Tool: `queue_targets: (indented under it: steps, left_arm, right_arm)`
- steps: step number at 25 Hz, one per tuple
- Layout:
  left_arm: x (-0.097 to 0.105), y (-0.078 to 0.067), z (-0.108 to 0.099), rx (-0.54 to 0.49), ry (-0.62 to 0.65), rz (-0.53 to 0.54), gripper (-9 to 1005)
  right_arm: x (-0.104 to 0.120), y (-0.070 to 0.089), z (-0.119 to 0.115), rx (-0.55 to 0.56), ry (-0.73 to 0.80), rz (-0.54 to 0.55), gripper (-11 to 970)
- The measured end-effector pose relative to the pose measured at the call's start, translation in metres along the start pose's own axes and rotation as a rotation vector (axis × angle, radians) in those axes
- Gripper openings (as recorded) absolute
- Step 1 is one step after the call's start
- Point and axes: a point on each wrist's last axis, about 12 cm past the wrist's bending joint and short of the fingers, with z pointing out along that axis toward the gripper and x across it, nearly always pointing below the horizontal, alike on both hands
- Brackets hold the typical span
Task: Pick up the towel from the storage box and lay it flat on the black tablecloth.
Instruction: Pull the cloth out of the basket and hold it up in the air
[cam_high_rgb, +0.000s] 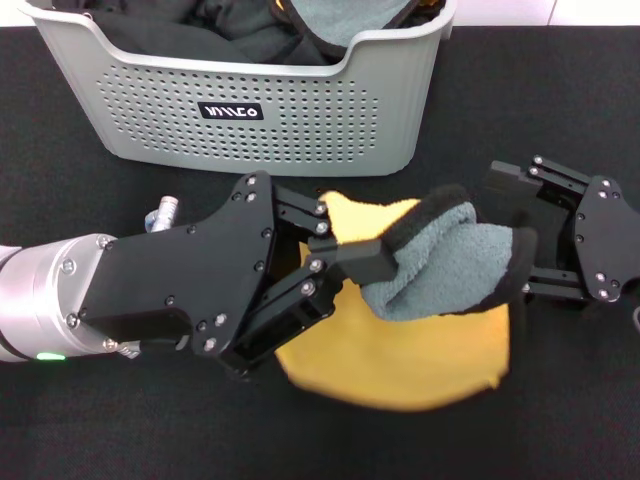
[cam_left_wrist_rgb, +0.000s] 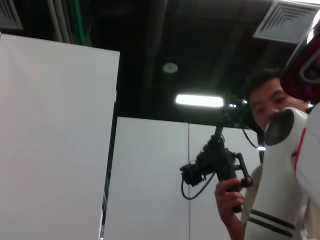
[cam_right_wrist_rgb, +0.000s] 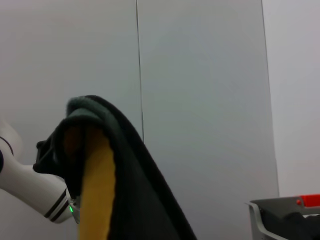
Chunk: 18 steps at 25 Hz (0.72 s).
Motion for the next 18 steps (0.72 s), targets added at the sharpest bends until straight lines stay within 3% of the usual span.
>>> queue_targets:
  steps: [10,18]
  left_arm:
    - [0.000,0.001,0.000,0.016,0.022,0.021,34]
    - [-0.002,0.001,-0.003,0.027,0.049,0.020,36]
  right_arm:
    - [0.010,0.000,0.002,0.013,0.061,0.023,815]
    - [0.016,0.002,0.012,-0.046,0.119,0.033,815]
